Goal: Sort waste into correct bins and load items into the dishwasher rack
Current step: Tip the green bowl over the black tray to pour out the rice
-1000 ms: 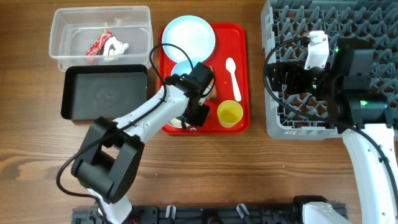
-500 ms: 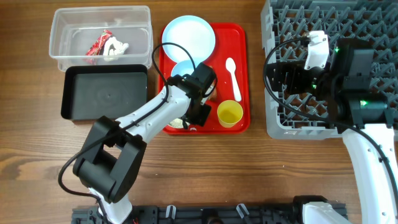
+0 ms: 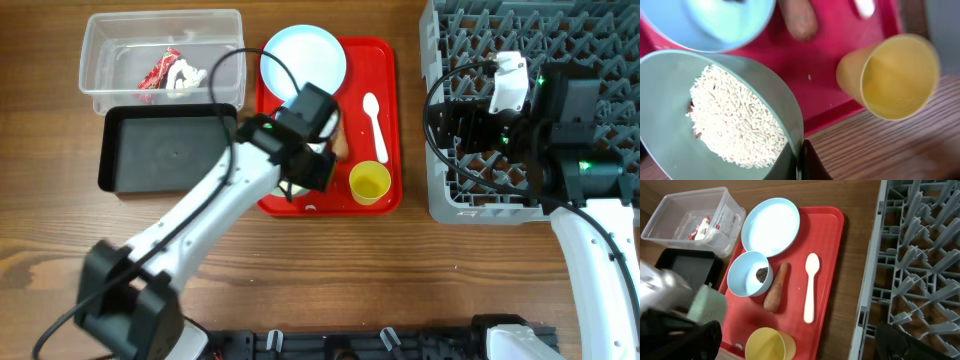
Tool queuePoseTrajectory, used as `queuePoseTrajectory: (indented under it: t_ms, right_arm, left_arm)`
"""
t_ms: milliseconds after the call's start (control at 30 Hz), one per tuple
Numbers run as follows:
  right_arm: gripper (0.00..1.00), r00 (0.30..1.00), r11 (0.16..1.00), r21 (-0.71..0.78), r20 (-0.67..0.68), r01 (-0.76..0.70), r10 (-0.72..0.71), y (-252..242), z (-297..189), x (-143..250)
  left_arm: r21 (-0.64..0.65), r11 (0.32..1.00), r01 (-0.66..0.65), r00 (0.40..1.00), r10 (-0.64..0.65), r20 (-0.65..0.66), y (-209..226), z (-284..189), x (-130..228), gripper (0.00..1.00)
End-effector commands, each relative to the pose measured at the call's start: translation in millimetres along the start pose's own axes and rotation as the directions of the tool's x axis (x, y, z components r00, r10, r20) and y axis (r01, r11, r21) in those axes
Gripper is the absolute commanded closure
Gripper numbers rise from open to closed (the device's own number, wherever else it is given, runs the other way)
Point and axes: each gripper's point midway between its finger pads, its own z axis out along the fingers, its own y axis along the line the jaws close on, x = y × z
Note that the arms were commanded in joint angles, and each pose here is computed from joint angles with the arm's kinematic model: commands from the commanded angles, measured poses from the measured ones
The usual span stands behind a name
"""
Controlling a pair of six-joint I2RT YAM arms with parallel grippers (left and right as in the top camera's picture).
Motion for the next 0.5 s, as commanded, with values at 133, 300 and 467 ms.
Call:
queuePoseTrajectory:
  t_ms: [133, 300, 467]
  right_arm:
    - [0.00, 1.000, 1.000, 0.005, 0.008, -0.001, 0.001, 0, -1, -6]
    - [0.00, 1.000, 1.000, 0.005, 0.003, -0.004, 0.004, 0, 0, -5]
    - [0.00, 1.000, 1.000, 0.005, 0.003, -0.004, 0.004, 0, 0, -5]
  left_arm:
    - [0.158, 0.955, 0.250, 0.952, -0.272, 0.141, 64, -61, -29, 0.96]
    - [0.253, 0.850, 0.461, 0.846, -0.508, 0.164, 146, -81, -29, 0.96]
    - [0.375, 0.781, 0.500, 0.776, -0.596, 0.206, 205, -97, -23, 0.96]
